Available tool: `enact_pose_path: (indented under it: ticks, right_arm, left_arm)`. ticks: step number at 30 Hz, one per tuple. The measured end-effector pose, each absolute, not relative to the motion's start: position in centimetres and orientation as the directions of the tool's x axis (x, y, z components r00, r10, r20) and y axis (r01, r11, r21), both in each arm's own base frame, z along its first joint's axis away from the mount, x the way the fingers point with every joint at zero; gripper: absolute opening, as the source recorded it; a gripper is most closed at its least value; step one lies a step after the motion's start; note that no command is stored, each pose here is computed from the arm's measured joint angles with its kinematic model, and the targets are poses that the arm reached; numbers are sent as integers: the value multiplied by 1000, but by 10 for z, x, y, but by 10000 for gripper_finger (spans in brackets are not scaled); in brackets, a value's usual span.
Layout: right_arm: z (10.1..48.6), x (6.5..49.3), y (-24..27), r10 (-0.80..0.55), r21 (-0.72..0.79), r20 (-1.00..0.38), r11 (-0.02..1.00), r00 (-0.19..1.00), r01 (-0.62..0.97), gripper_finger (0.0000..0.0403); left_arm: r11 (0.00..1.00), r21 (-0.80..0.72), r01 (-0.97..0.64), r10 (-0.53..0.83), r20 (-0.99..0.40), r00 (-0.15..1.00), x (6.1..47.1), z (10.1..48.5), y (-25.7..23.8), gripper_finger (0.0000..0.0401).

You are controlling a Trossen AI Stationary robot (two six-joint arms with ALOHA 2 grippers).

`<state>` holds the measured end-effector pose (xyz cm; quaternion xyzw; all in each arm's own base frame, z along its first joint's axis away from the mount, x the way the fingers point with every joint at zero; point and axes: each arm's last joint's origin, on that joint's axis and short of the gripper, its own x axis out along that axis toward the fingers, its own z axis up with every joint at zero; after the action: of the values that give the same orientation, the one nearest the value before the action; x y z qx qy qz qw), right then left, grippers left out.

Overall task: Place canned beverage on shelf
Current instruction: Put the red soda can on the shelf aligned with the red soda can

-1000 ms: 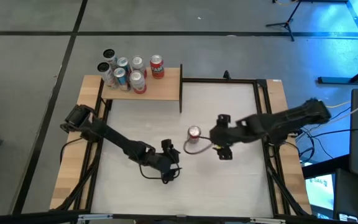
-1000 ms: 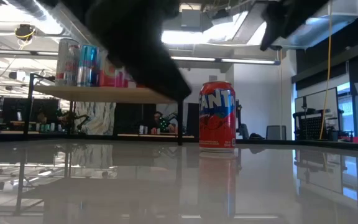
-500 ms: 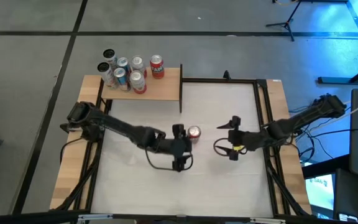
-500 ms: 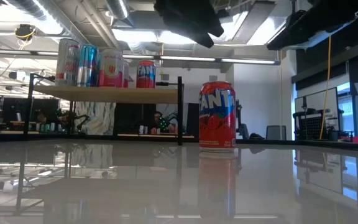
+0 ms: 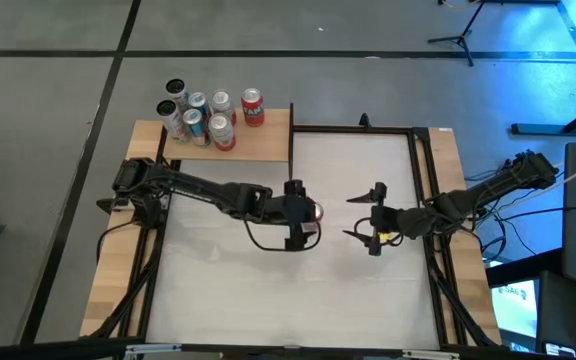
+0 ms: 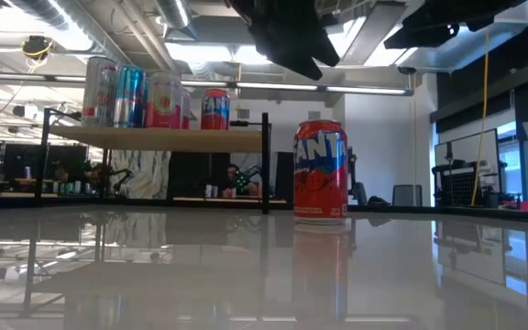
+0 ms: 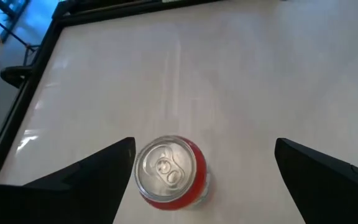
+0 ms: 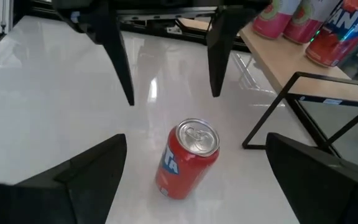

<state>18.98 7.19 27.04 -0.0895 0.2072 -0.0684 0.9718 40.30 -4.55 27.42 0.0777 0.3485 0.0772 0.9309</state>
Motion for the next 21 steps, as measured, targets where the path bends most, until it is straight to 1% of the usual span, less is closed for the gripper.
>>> enact_pose_path:
  ticks: [5,10,13,17,21]
  right_arm:
    - [270,190,72,-166,-201,-392,975,905,92,381]
    - [269,191,72,-169,-211,-399,973,901,89,381]
    - [268,191,72,-182,-228,-401,969,898,94,381]
    - [268,191,72,-188,-255,-398,963,898,88,381]
    - [268,191,72,-197,-274,-395,957,897,89,381]
  left_arm:
    - [974,206,-100,211,-639,740,406,273,-30,377]
    - [994,59,-88,105,-676,730,409,267,1,376]
    - [996,20,-84,73,-714,697,408,259,17,374]
    - [997,-44,-65,16,-699,715,408,262,35,372]
    - [999,-17,-39,15,-708,706,412,254,39,371]
